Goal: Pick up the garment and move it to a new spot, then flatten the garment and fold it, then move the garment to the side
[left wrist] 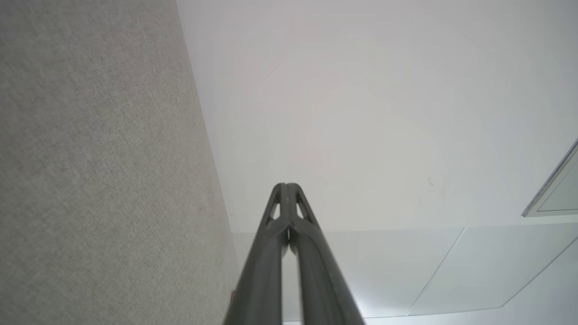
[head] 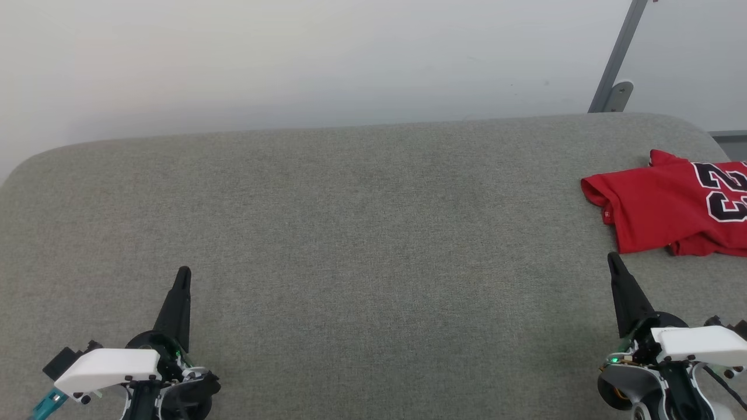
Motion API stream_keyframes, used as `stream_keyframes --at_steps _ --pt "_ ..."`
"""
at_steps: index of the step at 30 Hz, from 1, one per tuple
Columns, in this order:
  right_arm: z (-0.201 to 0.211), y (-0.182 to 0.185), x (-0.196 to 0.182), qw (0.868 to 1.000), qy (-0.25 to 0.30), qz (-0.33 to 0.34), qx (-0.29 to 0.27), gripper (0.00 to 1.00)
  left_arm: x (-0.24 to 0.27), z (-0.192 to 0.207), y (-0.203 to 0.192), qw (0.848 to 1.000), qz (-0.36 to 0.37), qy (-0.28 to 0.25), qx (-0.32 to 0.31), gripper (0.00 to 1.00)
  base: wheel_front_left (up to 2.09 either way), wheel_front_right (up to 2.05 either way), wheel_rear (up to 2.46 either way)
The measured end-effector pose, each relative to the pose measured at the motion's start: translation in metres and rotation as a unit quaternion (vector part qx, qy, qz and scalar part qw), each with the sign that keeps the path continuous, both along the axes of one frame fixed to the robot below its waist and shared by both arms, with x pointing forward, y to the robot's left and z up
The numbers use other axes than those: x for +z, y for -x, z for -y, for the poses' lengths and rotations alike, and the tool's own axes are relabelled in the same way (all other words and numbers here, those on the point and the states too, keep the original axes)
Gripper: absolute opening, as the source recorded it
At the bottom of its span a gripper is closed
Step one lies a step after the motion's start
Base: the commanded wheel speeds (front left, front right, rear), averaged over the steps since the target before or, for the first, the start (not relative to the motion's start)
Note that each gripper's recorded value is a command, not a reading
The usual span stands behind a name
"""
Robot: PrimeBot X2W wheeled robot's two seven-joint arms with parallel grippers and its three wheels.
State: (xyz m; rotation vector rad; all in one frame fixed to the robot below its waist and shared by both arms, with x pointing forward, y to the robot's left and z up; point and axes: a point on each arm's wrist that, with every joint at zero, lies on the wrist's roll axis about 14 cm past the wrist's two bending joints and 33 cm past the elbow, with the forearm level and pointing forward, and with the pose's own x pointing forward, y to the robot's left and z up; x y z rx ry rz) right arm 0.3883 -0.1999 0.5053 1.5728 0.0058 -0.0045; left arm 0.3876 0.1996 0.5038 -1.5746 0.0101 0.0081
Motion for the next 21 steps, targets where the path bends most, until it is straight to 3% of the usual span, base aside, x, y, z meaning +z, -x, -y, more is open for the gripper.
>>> stream_keyframes --at_steps 21 --pt "0.0 0.0 0.0 1.0 0.0 0.0 0.0 0.0 0.0 0.0 0.0 1.0 0.0 0.0 0.0 0.0 0.0 0.0 0.0"
